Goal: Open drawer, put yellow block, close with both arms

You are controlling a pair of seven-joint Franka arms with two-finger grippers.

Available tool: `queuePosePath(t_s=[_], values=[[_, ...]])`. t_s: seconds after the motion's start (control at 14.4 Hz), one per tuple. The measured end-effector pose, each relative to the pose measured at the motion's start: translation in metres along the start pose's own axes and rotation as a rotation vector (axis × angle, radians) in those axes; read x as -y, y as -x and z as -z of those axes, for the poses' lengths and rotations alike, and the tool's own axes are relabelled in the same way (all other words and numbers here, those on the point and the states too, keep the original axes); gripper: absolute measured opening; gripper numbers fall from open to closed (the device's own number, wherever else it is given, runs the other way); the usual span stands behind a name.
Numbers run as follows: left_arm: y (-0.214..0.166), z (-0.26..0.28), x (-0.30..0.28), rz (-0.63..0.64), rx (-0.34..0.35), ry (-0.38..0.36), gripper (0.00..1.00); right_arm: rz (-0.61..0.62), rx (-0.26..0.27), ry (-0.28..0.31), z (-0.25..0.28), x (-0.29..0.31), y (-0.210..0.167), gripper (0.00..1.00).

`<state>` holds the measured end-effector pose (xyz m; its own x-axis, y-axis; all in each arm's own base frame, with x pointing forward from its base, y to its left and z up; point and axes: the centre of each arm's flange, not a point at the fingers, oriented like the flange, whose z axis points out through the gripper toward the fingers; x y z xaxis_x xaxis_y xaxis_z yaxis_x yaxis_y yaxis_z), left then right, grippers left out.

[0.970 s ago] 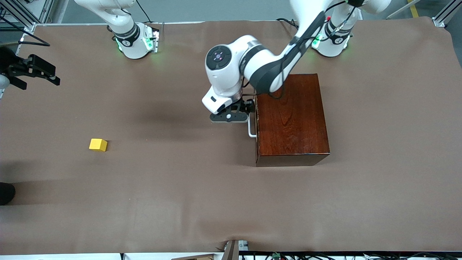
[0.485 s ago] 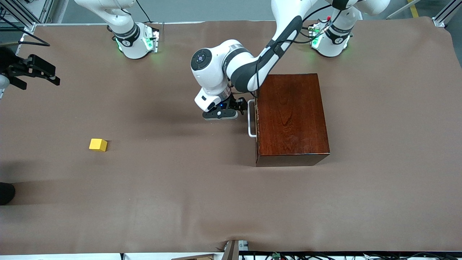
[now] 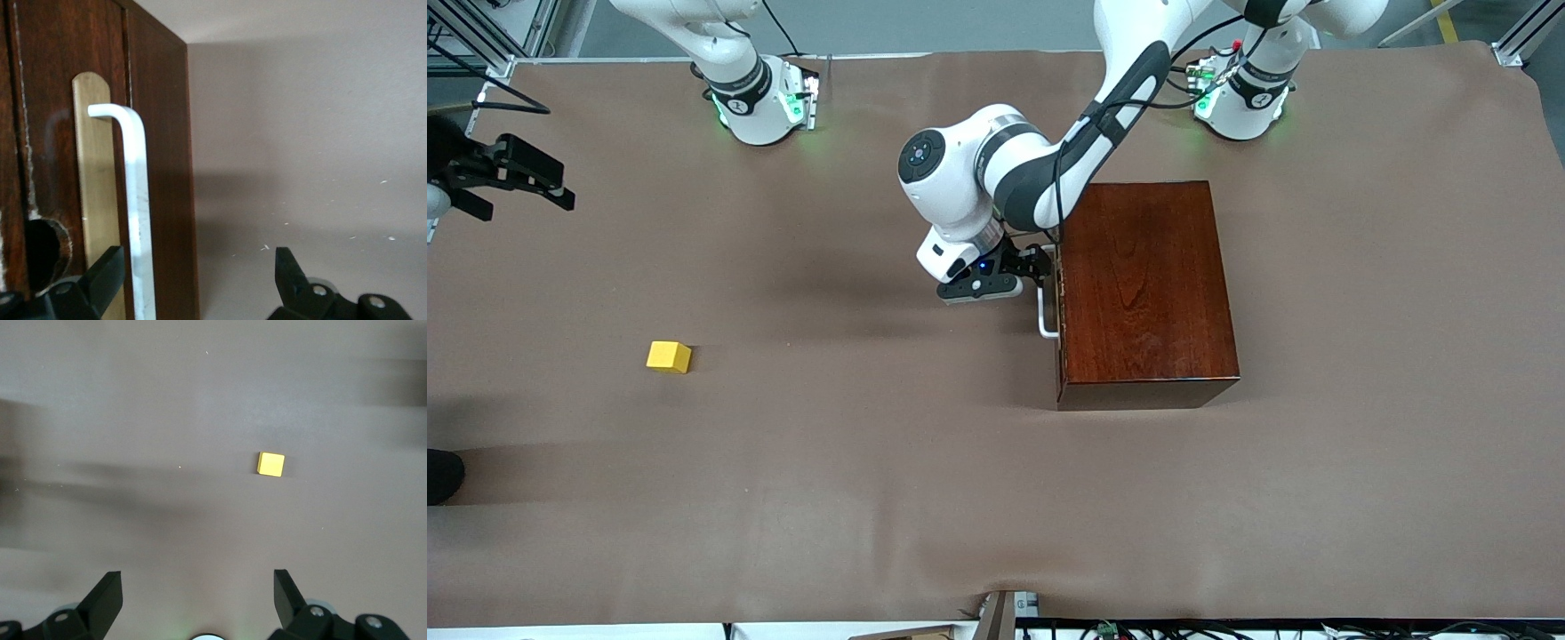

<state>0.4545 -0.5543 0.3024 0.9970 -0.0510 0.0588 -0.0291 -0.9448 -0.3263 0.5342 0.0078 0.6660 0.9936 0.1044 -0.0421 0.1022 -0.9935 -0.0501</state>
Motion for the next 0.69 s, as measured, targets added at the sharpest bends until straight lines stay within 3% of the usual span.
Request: queuePosePath(t_s=[0.69], values=[[-0.003, -0.026, -0.001, 0.025, 0.028, -0.035, 1.00, 0.000, 0.000, 0.000, 0.000, 0.000, 0.000, 1.00]])
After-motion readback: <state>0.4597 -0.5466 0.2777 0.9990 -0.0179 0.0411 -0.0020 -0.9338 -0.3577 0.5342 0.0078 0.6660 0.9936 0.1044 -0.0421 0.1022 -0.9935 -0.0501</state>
